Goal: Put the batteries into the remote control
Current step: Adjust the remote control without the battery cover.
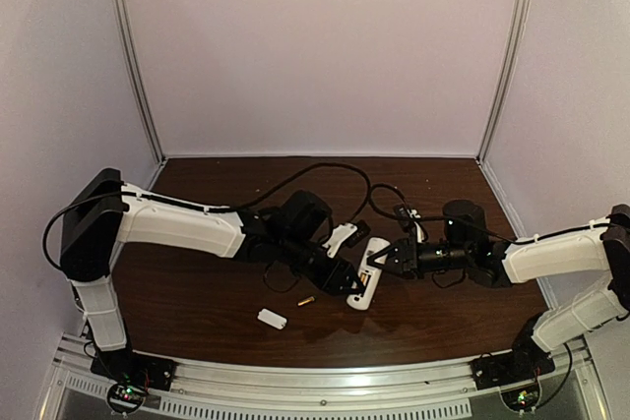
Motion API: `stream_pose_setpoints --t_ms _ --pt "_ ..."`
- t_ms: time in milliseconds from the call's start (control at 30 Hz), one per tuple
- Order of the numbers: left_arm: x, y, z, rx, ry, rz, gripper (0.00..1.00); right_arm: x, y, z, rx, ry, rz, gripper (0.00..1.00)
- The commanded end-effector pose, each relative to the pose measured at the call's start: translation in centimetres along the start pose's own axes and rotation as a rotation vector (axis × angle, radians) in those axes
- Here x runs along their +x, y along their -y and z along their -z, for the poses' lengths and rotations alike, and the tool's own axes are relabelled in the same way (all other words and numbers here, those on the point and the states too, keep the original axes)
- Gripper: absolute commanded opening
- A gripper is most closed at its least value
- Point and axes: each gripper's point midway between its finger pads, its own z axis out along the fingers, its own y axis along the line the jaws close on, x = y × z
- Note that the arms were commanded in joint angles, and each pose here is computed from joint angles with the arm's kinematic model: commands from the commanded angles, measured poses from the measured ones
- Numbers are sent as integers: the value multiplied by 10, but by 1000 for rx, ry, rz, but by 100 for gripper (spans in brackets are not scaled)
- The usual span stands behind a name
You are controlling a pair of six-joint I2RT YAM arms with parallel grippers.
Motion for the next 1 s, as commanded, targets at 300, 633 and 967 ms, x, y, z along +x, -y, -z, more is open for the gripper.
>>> stream_pose_setpoints --t_ms 300,633,967 --pt "38 -15 -33 -119 -140 -80 36 -28 -66 3 -246 66 71 0" --pt "41 1 -39 -119 -173 -181 38 -27 -63 2 -236 64 72 0" --pt "33 -11 -25 -112 -118 -77 41 -21 -55 5 -197 57 79 0"
